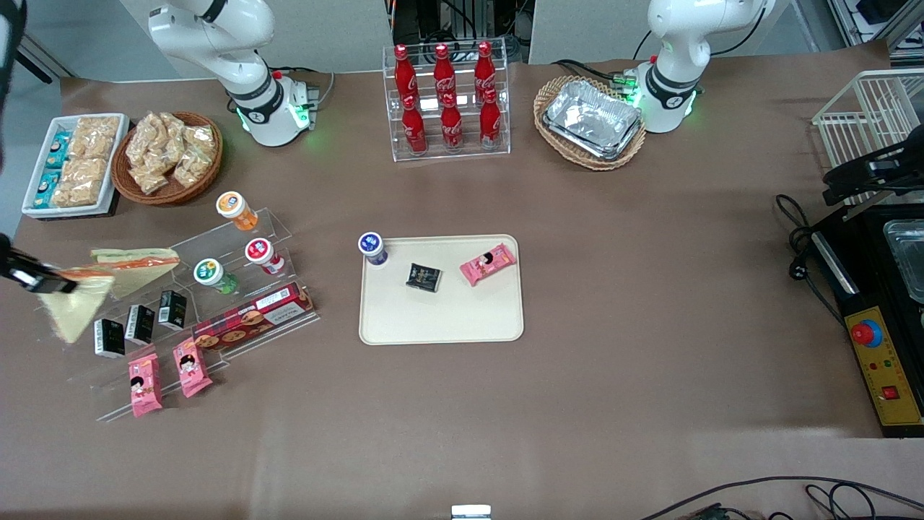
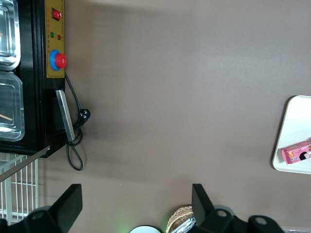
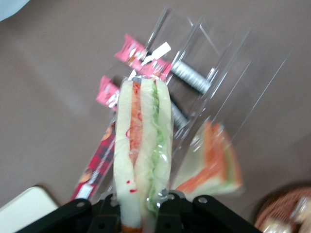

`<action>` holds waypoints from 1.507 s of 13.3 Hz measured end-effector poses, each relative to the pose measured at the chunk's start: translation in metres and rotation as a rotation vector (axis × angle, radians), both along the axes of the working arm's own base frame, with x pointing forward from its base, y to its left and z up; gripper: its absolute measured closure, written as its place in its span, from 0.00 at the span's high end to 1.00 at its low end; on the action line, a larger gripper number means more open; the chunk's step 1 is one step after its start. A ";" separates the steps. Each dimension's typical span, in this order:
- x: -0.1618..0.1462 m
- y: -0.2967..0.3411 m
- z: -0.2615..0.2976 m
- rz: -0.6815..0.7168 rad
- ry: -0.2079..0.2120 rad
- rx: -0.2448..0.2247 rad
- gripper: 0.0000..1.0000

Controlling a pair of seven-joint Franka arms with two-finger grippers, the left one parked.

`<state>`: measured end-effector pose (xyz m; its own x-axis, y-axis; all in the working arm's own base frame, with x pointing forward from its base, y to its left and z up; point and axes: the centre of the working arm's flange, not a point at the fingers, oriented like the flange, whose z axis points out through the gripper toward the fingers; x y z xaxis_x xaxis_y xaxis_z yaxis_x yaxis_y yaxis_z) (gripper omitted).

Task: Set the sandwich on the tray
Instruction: 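Lift the wrapped sandwich off the rack with the right gripper, then carry the sandwich over the white tray with the right gripper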

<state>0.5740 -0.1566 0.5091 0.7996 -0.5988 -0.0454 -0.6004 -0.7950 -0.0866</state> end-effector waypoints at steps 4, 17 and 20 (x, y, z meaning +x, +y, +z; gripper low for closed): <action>0.009 0.116 0.026 -0.150 0.065 0.005 0.21; -0.006 0.450 -0.056 -0.764 0.037 -0.054 0.21; -0.009 0.510 -0.111 -0.883 -0.010 -0.073 0.21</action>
